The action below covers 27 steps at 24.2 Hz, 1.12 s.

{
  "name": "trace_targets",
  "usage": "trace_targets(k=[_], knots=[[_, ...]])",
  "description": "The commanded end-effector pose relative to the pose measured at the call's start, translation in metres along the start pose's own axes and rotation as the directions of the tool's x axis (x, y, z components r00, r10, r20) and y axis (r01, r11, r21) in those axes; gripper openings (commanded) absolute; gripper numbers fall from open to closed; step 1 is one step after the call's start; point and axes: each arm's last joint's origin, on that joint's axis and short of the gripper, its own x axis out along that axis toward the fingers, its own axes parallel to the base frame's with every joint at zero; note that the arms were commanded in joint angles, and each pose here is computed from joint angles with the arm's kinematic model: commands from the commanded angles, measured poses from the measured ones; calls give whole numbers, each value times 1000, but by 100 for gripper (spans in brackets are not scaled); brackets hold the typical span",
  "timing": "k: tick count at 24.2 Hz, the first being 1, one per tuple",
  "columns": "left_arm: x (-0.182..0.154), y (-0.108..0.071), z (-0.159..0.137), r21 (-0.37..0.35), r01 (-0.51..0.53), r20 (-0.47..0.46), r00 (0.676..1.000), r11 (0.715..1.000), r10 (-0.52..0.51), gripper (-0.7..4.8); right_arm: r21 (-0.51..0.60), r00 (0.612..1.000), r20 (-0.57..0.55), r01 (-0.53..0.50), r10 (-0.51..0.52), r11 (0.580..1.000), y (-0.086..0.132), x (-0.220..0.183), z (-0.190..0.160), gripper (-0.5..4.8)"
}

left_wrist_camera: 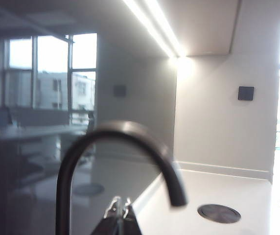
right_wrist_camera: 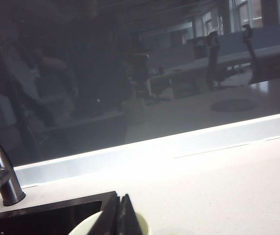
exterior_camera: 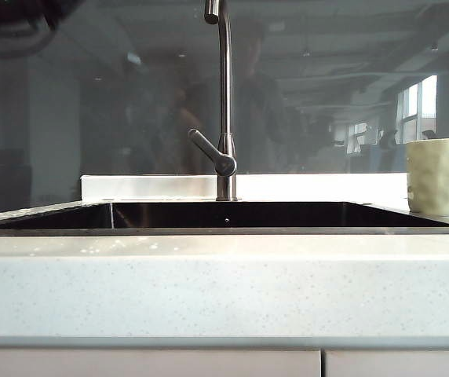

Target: Pick up the mug next to the sink, go to the faucet to get some water, pour the water into the sink, and finally put the mug back to its place.

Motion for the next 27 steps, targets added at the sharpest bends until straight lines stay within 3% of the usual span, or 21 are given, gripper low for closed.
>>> trace_targets(k=[1,11,15,17,18,19,20,21,22,23,25,27], knots=[[7,-22,40,98,14,13,1000,995,-15,2,5,1000,-13,-22,22,1000,2,-9,8,-9],[15,-75,123,227,-27,11,1000,973,25,2,3,999,-33,-16,16,1000,5,-36,21,-9],[14,-90,152,242,-152,35,988,958,148,1,4,999,-44,-15,15,1000,6,-45,23,-9],[13,-97,161,260,-260,48,965,930,256,0,4,999,-51,-13,13,1000,6,-48,23,-9],[11,-111,166,310,-459,30,880,833,474,-1,4,998,-62,-11,11,1000,5,-50,22,-9],[9,-125,166,402,-585,-24,763,705,646,-2,4,998,-69,-9,9,1000,5,-51,22,-9],[11,-136,163,476,-621,-76,677,623,732,-2,4,997,-73,-8,9,1000,5,-52,22,-9],[15,-147,159,527,-619,-134,616,583,776,-2,4,997,-74,-9,9,1000,5,-52,22,-9],[20,-161,150,562,-601,-214,559,569,801,-2,4,997,-76,-8,8,1000,5,-52,21,-9],[21,-169,145,564,-594,-250,539,574,804,-2,4,997,-77,-8,8,1000,5,-52,21,-9],[20,-180,135,554,-595,-282,524,582,804,-2,4,997,-77,-8,8,1000,5,-52,21,-9],[16,-197,121,541,-617,-287,502,571,815,-2,4,997,-80,-7,7,1000,5,-52,21,-9]])
